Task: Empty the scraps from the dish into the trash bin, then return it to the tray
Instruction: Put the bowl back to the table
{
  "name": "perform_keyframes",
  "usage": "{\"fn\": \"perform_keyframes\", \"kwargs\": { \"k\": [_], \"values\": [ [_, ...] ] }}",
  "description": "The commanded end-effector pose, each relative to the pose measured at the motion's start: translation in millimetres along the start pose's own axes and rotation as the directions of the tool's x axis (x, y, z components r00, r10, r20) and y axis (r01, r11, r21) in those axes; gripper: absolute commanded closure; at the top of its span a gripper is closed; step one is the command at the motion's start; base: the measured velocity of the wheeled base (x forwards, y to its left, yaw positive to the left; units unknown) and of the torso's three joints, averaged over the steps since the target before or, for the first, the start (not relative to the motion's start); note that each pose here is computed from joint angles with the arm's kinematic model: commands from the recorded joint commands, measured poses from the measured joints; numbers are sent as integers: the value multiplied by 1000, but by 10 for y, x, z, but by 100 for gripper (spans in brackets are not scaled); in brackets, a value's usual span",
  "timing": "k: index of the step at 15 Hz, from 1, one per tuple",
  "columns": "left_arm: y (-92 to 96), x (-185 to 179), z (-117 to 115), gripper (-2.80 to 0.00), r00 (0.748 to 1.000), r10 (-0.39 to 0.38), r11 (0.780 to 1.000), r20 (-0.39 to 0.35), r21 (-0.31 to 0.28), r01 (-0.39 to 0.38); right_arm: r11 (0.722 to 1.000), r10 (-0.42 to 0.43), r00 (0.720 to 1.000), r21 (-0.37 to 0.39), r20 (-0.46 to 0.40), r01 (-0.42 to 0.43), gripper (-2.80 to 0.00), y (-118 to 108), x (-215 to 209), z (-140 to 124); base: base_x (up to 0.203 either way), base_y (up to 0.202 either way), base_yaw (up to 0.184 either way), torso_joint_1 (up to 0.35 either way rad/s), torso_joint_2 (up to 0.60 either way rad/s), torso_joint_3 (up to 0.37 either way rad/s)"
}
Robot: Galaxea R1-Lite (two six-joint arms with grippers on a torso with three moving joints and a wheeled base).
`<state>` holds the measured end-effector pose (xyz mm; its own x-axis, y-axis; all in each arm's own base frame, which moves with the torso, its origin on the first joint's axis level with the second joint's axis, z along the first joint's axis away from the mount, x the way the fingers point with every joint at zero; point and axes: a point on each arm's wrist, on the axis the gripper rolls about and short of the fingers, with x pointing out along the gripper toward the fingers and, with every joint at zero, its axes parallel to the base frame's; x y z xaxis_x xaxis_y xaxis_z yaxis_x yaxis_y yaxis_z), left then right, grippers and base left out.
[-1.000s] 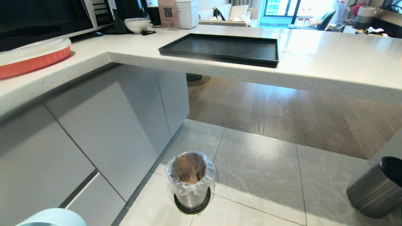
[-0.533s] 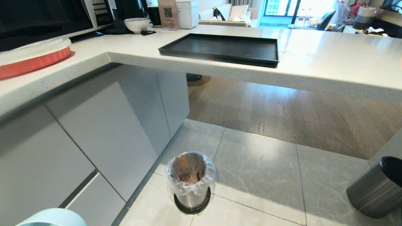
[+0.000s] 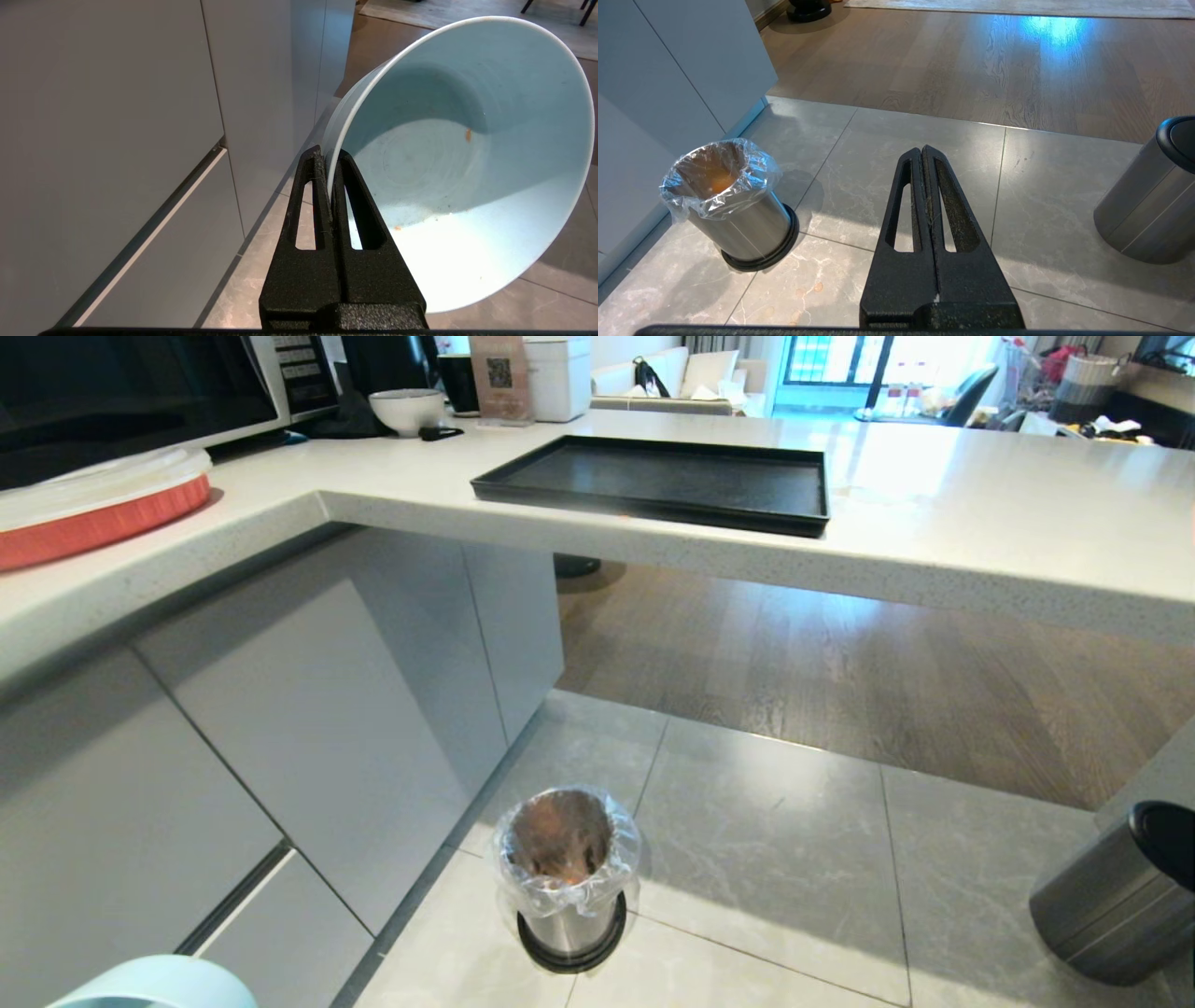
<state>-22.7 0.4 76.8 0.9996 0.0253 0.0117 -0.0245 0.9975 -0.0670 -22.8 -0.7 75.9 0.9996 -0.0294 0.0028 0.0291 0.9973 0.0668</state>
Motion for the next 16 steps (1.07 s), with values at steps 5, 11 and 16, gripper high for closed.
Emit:
{"fn": "perform_keyframes", "kwargs": {
  "k": [5, 11, 16],
  "values": [
    [0, 0, 1, 0, 1000, 1, 1000, 1, -1, -1, 1000, 0, 1000, -1, 0, 0, 0, 0, 0, -1, 0, 0, 0, 0, 0, 0],
    [0, 0, 1, 0, 1000, 1, 1000, 1, -1, -1, 1000, 0, 1000, -1, 2, 0, 0, 0, -1, 3, 0, 0, 0, 0, 0, 0],
    [0, 0, 1, 0, 1000, 1, 1000, 1, -1, -1, 1000, 0, 1000, -1, 1, 0, 0, 0, 0, 0, 0, 0, 0, 0, 0, 0]
  ]
}}
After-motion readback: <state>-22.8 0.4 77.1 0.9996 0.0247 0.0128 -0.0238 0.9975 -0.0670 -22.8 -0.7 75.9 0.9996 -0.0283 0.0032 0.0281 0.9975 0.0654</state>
